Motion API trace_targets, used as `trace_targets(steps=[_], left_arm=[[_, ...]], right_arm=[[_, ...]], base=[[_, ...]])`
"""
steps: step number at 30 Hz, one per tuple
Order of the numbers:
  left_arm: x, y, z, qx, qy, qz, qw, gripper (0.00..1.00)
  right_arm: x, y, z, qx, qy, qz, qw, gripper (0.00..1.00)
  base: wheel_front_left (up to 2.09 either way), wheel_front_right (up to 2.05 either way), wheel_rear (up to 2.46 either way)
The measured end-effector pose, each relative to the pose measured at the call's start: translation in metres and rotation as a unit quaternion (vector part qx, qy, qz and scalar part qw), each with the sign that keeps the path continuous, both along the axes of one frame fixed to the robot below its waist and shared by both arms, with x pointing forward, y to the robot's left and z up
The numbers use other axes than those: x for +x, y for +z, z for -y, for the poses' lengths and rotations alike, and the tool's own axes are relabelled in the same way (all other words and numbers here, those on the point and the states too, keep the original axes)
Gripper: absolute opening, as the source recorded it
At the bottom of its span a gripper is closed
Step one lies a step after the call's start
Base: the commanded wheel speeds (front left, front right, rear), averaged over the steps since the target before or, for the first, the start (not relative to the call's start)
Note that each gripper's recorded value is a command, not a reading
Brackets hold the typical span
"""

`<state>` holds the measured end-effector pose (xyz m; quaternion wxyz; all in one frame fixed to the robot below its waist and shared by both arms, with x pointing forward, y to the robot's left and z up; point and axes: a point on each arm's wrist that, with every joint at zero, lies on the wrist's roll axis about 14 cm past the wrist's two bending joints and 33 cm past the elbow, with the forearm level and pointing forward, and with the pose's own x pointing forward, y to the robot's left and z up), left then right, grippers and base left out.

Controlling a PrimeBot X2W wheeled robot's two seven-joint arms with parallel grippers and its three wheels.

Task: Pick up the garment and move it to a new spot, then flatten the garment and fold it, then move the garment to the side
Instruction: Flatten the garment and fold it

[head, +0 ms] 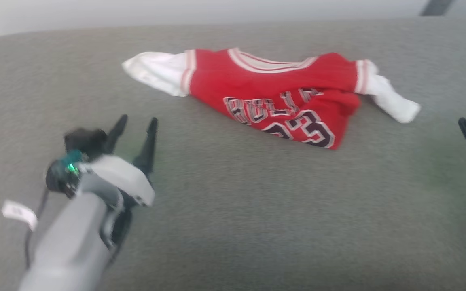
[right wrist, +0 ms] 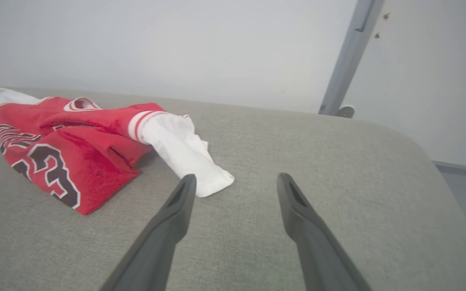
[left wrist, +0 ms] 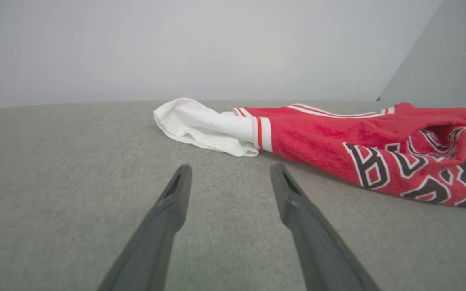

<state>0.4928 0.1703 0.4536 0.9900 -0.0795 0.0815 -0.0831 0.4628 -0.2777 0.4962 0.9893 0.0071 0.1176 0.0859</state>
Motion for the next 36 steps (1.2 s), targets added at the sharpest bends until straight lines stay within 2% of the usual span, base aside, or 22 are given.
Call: trace_targets(steps=[8, 12, 17, 25, 31, 32, 33, 35, 36], left_arm=[[-0.058, 0.023, -0.004, 0.013, 0.055, 0.064, 0.996, 1.0], [-0.069, 0.024, -0.002, 0.007, 0.069, 0.068, 0.995, 1.0], [-0.076, 0.009, 0.0, 0.003, 0.08, 0.051, 0.996, 1.0], [-0.074, -0.017, -0.007, 0.011, 0.093, 0.02, 0.995, 1.0], [-0.068, -0.021, -0.005, 0.009, 0.09, 0.018, 0.996, 1.0], [-0.068, -0.022, -0.005, 0.01, 0.09, 0.018, 0.996, 1.0], [-0.067, -0.022, -0.005, 0.01, 0.089, 0.018, 0.996, 1.0], [-0.065, -0.022, -0.004, 0.009, 0.088, 0.02, 0.996, 1.0], [-0.064, -0.022, -0.003, 0.007, 0.085, 0.021, 0.996, 1.0]], right_arm=[[0.055, 0.0, -0.031, -0.043, 0.079, -0.071, 0.993, 1.0], [0.078, -0.004, -0.036, -0.055, 0.092, -0.1, 0.989, 1.0], [0.108, -0.027, -0.057, -0.066, 0.125, -0.16, 0.977, 1.0], [0.116, -0.097, -0.089, -0.1, 0.186, -0.259, 0.943, 1.0], [0.119, -0.112, -0.096, -0.108, 0.204, -0.267, 0.936, 1.0], [0.118, -0.112, -0.097, -0.108, 0.206, -0.267, 0.935, 0.87], [0.119, -0.112, -0.097, -0.109, 0.208, -0.267, 0.935, 0.44], [0.116, -0.114, -0.099, -0.113, 0.215, -0.27, 0.932, 0.22], [0.115, -0.114, -0.099, -0.112, 0.216, -0.27, 0.932, 0.05]], base=[[0.0, 0.0, 0.0], [0.0, 0.0, 0.0], [0.0, 0.0, 0.0], [0.0, 0.0, 0.0], [0.0, 0.0, 0.0], [0.0, 0.0, 0.0], [0.0, 0.0, 0.0], [0.0, 0.0, 0.0], [0.0, 0.0, 0.0]])
